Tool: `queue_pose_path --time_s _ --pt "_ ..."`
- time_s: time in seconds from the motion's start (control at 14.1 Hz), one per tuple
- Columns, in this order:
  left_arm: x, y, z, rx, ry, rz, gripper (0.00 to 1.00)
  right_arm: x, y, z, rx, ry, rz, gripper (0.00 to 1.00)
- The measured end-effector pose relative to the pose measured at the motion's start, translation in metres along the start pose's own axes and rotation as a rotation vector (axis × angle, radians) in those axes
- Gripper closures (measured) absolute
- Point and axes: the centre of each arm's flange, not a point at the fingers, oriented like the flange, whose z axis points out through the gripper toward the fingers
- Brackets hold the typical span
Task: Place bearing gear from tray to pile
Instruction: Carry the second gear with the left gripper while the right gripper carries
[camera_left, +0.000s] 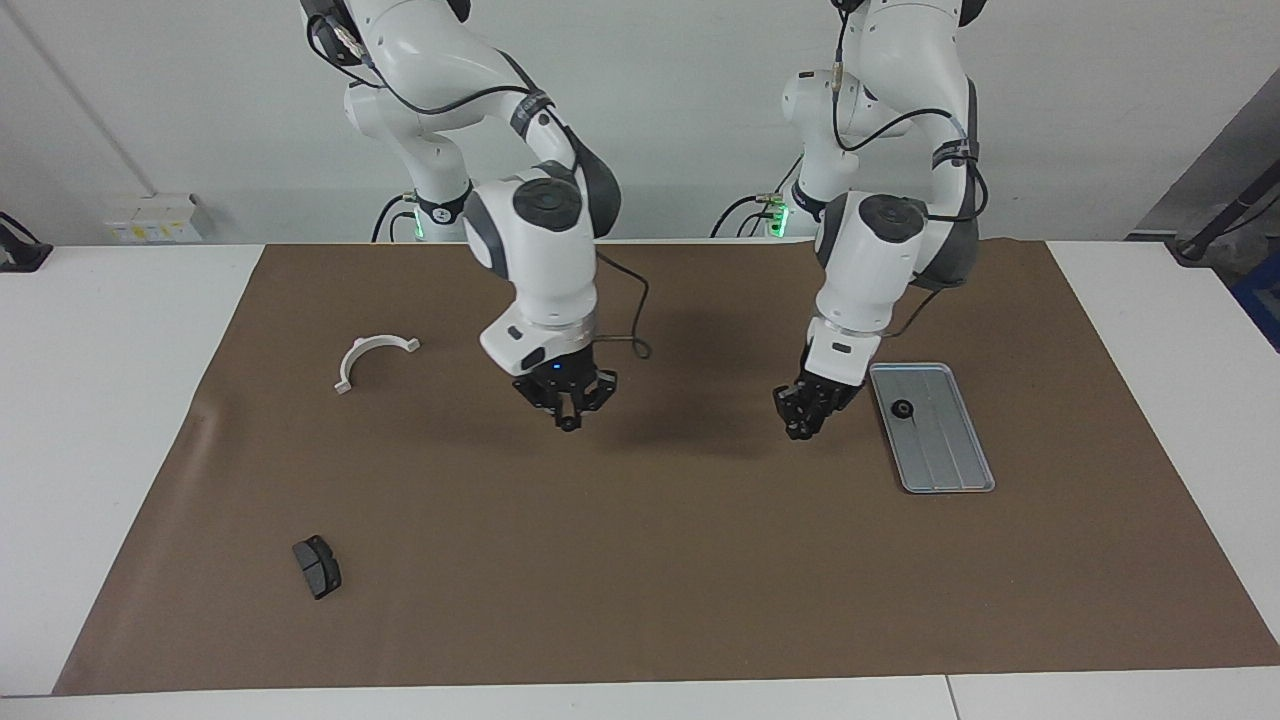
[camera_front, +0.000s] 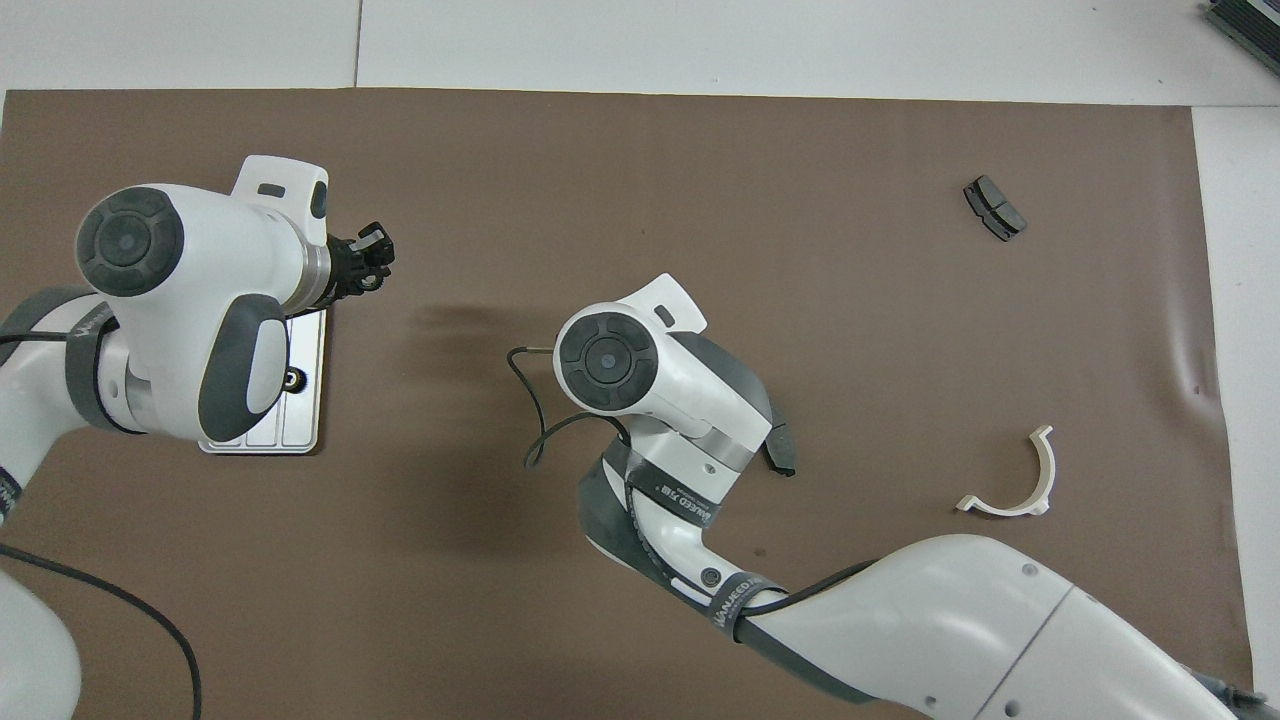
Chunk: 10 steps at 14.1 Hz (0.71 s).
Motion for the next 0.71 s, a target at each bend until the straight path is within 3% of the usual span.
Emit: queue_pose_path --time_s 0.28,0.43,0.71 --pt "-0.048 0.08 0.028 -0.018 -0.041 0.145 0.65 0.023 0.128 0.029 0.011 -0.047 -0.103 0.77" --pt "-0.065 0.113 0.043 -0.02 -0.064 0.196 0.65 0.021 0.178 0.057 0.018 -0.036 -0.146 0.77" --pt "-0.092 0.142 0.072 0.002 -0.115 0.253 0.65 0.008 0.232 0.095 -0.014 -0.006 -0.178 0.77"
